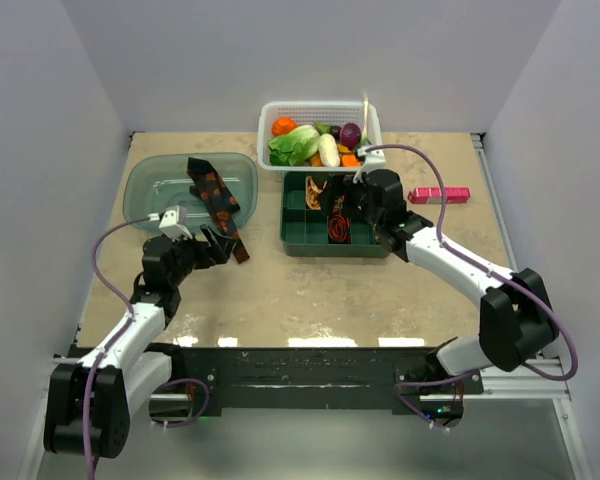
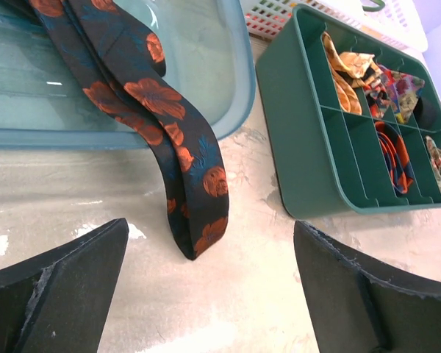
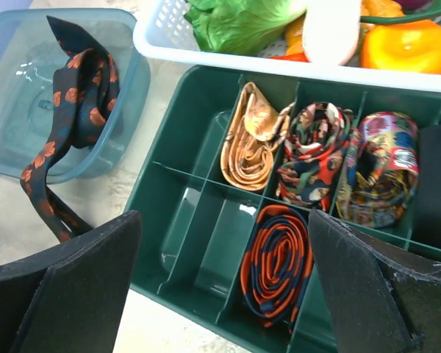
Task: Roll the ties
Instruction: Pick up the tie from the bin.
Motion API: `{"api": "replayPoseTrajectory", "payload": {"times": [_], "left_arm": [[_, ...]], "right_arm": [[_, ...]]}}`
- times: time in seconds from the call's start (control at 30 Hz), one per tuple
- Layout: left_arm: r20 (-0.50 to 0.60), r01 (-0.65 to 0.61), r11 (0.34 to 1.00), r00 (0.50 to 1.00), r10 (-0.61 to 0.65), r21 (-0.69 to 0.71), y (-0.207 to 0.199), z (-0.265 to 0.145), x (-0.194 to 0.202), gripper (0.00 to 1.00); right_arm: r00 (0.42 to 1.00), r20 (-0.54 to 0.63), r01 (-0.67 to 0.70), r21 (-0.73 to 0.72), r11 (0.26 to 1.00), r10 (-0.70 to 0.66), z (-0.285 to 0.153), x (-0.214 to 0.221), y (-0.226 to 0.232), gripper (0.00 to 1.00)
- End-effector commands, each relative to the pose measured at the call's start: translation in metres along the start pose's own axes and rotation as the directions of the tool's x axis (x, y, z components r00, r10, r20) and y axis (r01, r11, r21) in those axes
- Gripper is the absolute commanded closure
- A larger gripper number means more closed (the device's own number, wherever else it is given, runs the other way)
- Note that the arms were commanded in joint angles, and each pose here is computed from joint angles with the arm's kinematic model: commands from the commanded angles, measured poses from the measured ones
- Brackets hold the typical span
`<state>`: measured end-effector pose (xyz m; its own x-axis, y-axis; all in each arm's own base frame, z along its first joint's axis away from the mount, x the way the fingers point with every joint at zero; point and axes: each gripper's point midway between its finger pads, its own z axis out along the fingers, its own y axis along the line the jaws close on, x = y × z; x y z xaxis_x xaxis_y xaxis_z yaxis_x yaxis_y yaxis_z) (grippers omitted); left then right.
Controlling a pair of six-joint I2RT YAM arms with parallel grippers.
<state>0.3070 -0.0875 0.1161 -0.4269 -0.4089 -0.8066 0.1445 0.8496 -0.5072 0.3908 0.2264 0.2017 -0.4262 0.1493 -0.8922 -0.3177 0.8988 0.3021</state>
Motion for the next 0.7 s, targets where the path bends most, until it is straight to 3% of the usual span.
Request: {"api": "replayPoseTrajectory", "payload": {"times": [0.0, 0.23, 0.67], "left_arm": [[0.025, 0.008, 0.998, 1.0, -0.009, 0.057, -0.008, -0.001, -0.003, 0.0], [-0.003, 0.039, 0.982, 0.999, -0.04, 0.186, -0.025, 0.018, 0.002, 0.03], [-0.098, 0.085, 0.975, 0.993, -0.066, 0.207, -0.015, 0.064, 0.014, 0.19]], "right_arm": [[0.998, 0.06, 0.016, -0.095, 0.995, -0.01, 0.007, -0.029, 0.034, 0.01], [0.999, 0.018, 0.034, -0.121, 0.992, -0.033, 0.023, -0.015, 0.049, 0.01], [0.999, 0.0, 0.052, -0.128, 0.99, -0.053, 0.028, -0.009, 0.051, 0.01]]}}
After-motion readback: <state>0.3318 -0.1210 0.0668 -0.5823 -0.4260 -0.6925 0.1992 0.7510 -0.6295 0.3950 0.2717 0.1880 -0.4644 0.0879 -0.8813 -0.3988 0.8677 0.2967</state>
